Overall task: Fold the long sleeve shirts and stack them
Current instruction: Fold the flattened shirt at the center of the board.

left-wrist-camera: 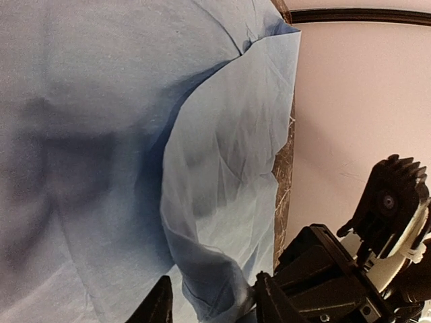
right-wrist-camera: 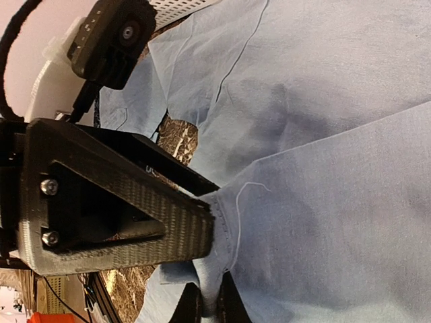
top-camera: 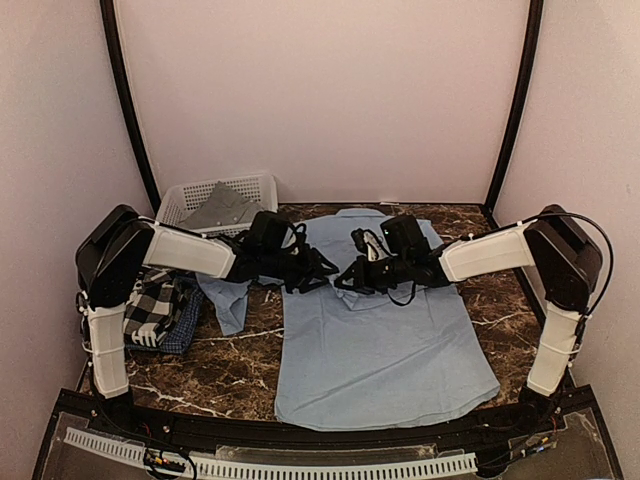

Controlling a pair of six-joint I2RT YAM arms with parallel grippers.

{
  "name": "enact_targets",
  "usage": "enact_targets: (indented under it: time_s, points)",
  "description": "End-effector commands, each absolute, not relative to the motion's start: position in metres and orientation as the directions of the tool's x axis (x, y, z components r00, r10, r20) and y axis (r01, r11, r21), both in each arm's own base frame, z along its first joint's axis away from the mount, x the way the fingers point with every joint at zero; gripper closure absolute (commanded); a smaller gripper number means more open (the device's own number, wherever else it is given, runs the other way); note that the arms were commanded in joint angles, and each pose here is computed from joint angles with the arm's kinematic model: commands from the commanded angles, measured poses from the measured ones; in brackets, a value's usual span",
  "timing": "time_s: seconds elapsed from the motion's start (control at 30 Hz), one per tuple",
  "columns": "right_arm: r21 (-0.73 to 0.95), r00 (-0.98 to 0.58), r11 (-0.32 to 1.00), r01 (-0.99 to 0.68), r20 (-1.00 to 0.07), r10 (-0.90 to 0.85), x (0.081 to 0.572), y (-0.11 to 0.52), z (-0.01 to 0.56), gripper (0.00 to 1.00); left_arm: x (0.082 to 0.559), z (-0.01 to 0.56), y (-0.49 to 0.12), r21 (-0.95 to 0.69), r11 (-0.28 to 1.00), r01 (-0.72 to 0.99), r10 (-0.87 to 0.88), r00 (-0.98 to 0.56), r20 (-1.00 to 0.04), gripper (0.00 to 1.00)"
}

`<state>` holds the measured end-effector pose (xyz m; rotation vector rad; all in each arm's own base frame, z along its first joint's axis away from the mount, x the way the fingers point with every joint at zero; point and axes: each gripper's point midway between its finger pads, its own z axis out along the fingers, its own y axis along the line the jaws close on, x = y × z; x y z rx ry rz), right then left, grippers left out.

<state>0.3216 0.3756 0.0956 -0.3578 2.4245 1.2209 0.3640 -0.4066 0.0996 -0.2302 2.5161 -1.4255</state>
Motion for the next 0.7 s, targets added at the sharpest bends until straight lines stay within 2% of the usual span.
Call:
enact_targets:
  time_s: [0.0, 0.07, 0.13, 0.17, 0.23, 0.33, 0.43, 0.57, 0.67]
  points:
    - [0.691, -0.870, 0.585, -0.425, -0.490, -0.054, 0.325, 0.383, 0.098, 0.95, 0.362, 0.100, -0.413, -0.842, 0.540, -0.003, -0.218, -0.966, -0.137, 0.61]
    - [0.687, -0.870, 0.591, -0.423, -0.490, -0.054, 0.325, 0.383, 0.097, 0.94, 0.360, 0.098, -0.415, -0.841, 0.541, -0.002, -0.210, -0.969, -0.132, 0.66]
    - [0.682, -0.868, 0.595, -0.426, -0.493, -0.057, 0.325, 0.383, 0.097, 0.92, 0.360, 0.098, -0.418, -0.842, 0.539, 0.000, -0.206, -0.970, -0.132, 0.78]
    - [0.678, -0.867, 0.598, -0.427, -0.495, -0.059, 0.324, 0.383, 0.097, 0.88, 0.361, 0.100, -0.418, -0.842, 0.539, 0.003, -0.205, -0.969, -0.135, 0.88]
    - [0.665, -0.862, 0.613, -0.428, -0.504, -0.054, 0.325, 0.379, 0.101, 0.76, 0.362, 0.103, -0.419, -0.841, 0.541, 0.016, -0.200, -0.969, -0.147, 0.98]
    - [0.624, -0.851, 0.660, -0.417, -0.523, -0.043, 0.326, 0.366, 0.105, 0.57, 0.366, 0.107, -0.418, -0.822, 0.568, 0.048, -0.187, -0.965, -0.185, 1.00]
    - [0.561, -0.850, 0.738, -0.375, -0.525, -0.033, 0.324, 0.342, 0.101, 0.44, 0.375, 0.120, -0.416, -0.810, 0.581, 0.081, -0.190, -0.954, -0.231, 1.00]
    - [0.489, -0.861, 0.823, -0.288, -0.509, 0.002, 0.309, 0.299, 0.093, 0.34, 0.387, 0.134, -0.406, -0.797, 0.595, 0.109, -0.199, -0.940, -0.277, 1.00]
    - [0.437, -0.871, 0.875, -0.205, -0.490, 0.041, 0.293, 0.263, 0.087, 0.32, 0.396, 0.138, -0.394, -0.785, 0.608, 0.120, -0.202, -0.932, -0.299, 1.00]
